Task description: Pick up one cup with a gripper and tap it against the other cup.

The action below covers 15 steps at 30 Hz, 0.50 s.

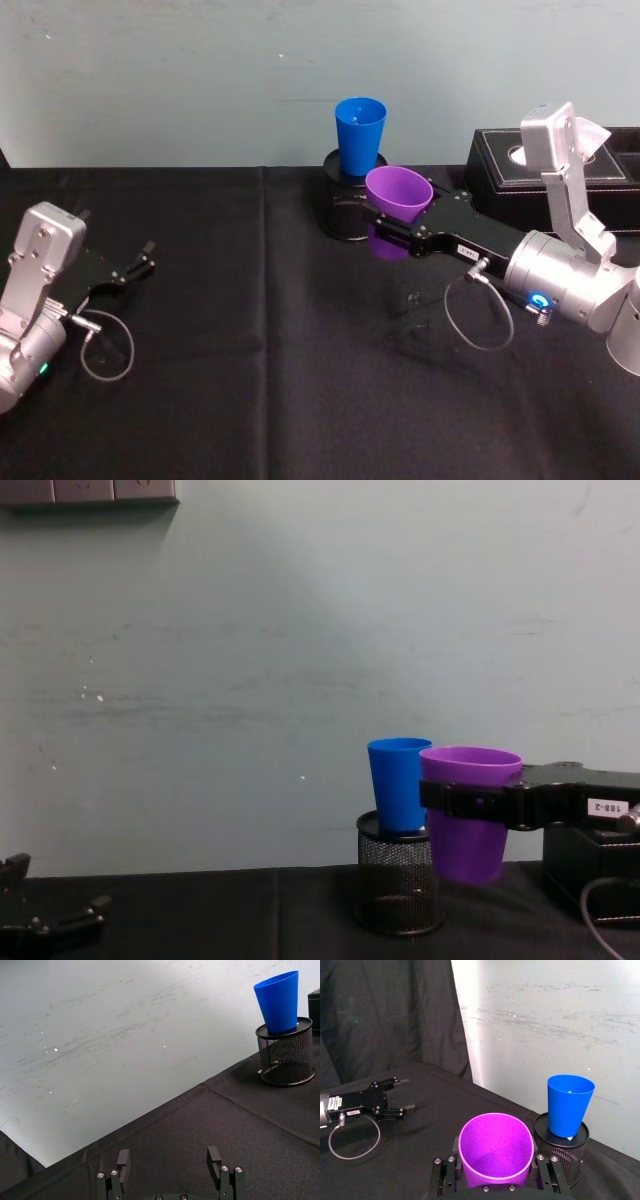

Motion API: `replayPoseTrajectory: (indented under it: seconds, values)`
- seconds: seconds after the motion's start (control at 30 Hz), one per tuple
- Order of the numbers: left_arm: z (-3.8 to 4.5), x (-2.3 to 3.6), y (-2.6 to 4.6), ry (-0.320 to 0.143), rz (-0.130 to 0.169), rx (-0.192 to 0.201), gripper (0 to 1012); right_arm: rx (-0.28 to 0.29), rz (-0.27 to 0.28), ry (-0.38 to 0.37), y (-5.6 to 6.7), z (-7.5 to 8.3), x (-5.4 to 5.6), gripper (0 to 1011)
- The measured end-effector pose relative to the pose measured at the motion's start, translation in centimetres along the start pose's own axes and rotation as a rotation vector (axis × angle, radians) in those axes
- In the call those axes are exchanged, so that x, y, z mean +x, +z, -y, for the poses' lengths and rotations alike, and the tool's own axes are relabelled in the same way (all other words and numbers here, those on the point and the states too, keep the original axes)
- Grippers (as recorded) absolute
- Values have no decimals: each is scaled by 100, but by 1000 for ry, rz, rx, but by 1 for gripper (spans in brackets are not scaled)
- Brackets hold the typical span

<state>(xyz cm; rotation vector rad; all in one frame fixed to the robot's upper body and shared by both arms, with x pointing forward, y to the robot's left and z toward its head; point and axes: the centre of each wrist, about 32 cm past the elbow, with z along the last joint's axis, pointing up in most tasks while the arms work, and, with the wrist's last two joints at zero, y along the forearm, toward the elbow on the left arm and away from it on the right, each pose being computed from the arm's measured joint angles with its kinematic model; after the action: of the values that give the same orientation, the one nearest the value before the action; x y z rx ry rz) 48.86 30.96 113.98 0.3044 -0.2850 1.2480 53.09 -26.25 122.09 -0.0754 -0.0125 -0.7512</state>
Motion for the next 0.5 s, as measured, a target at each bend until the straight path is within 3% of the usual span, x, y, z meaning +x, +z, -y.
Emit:
replayPoseTrajectory:
  seconds: [0.5]
  values:
    - [0,0,0,0,0,0,1000,0,0,0,0,0,0,722]
